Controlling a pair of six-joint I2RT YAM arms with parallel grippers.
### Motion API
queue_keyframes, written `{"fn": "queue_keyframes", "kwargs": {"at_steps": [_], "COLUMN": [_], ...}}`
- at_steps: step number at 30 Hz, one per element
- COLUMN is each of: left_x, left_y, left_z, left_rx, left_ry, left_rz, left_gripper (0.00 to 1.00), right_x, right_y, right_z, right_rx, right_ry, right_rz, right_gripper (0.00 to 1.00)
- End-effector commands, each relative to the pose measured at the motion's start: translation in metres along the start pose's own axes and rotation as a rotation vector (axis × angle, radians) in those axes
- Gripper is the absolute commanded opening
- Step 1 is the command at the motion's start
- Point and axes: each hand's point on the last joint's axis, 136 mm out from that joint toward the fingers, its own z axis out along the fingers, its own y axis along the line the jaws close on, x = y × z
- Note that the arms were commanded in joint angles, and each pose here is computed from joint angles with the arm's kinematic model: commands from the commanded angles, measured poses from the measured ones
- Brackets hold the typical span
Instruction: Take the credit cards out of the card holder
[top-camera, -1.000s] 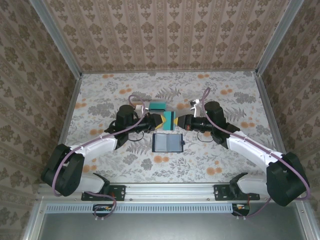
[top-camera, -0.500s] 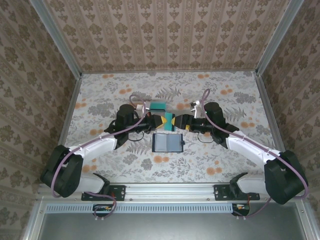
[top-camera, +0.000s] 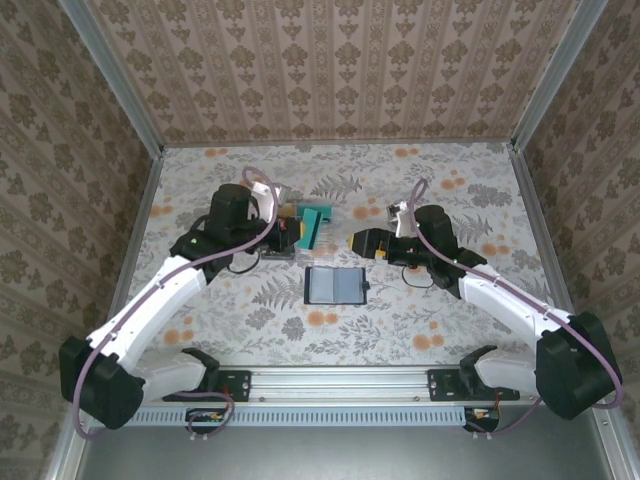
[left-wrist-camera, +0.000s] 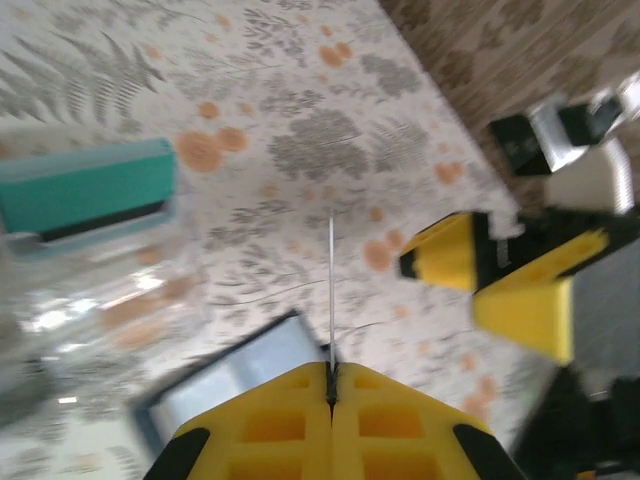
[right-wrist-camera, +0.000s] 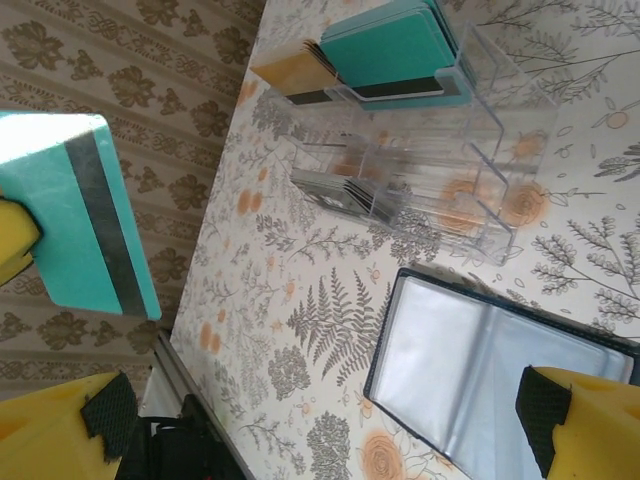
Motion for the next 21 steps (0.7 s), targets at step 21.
{"fn": "queue_keyframes", "kwargs": {"at_steps": [21], "left_x": [-0.026], "left_y": [0.047], "left_z": [0.025], "left_rx": [-0.188], "left_ry": [0.209], "left_rz": [1.073], "left_gripper": [0.0], "right_x": [-0.021], "right_y": [-0.002], "right_z": [-0.036], "right_rx": [0.086], "right_ry": [-0.09], "right_rz": [-0.065], "right_gripper": [1.0]}}
